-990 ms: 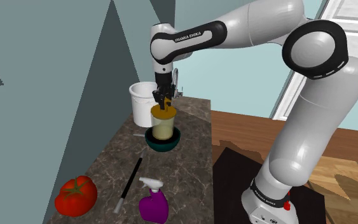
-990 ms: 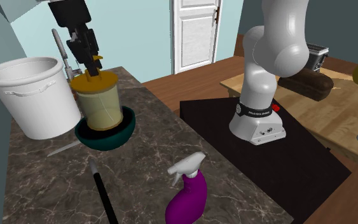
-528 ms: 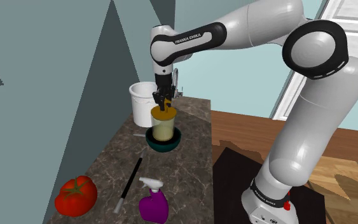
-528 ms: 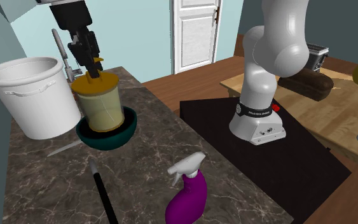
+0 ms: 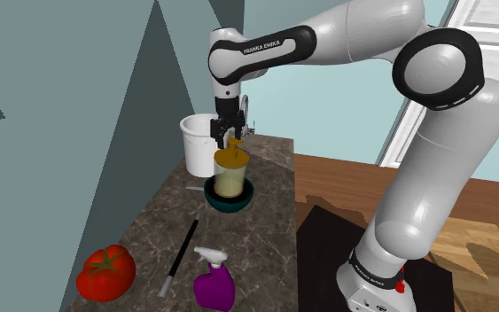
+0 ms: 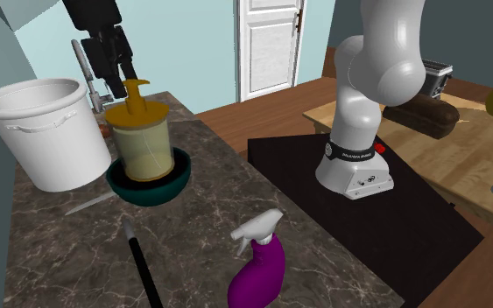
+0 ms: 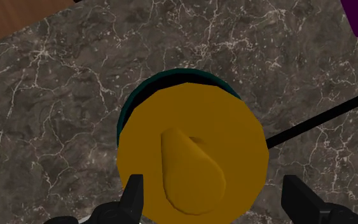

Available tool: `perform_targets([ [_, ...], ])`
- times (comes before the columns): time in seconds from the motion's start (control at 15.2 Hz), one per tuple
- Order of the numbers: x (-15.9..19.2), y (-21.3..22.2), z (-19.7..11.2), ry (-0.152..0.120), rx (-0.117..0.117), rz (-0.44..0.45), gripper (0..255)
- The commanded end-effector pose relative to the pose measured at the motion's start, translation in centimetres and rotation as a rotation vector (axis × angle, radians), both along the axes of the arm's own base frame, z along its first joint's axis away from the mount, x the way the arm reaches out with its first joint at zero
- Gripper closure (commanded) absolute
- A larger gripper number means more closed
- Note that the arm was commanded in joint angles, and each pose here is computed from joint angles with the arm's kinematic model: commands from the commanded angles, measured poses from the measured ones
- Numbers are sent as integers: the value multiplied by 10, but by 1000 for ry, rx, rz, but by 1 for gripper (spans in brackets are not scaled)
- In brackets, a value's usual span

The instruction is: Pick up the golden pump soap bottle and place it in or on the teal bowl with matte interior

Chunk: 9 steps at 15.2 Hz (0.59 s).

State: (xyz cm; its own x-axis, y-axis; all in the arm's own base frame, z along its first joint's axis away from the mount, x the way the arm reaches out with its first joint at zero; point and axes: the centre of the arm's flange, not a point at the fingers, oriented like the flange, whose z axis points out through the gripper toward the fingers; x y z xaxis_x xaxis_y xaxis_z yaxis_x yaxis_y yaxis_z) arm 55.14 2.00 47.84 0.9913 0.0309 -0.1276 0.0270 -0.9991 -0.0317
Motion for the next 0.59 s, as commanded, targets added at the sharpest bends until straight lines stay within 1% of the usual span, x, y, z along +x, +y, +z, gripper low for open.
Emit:
perform_targets([
  [0.0, 1, -1, 23, 1, 0, 0, 0],
  [0.07, 2, -1, 33, 1, 0, 0, 0],
  [0.53, 2, -1, 33, 1, 0, 0, 0],
])
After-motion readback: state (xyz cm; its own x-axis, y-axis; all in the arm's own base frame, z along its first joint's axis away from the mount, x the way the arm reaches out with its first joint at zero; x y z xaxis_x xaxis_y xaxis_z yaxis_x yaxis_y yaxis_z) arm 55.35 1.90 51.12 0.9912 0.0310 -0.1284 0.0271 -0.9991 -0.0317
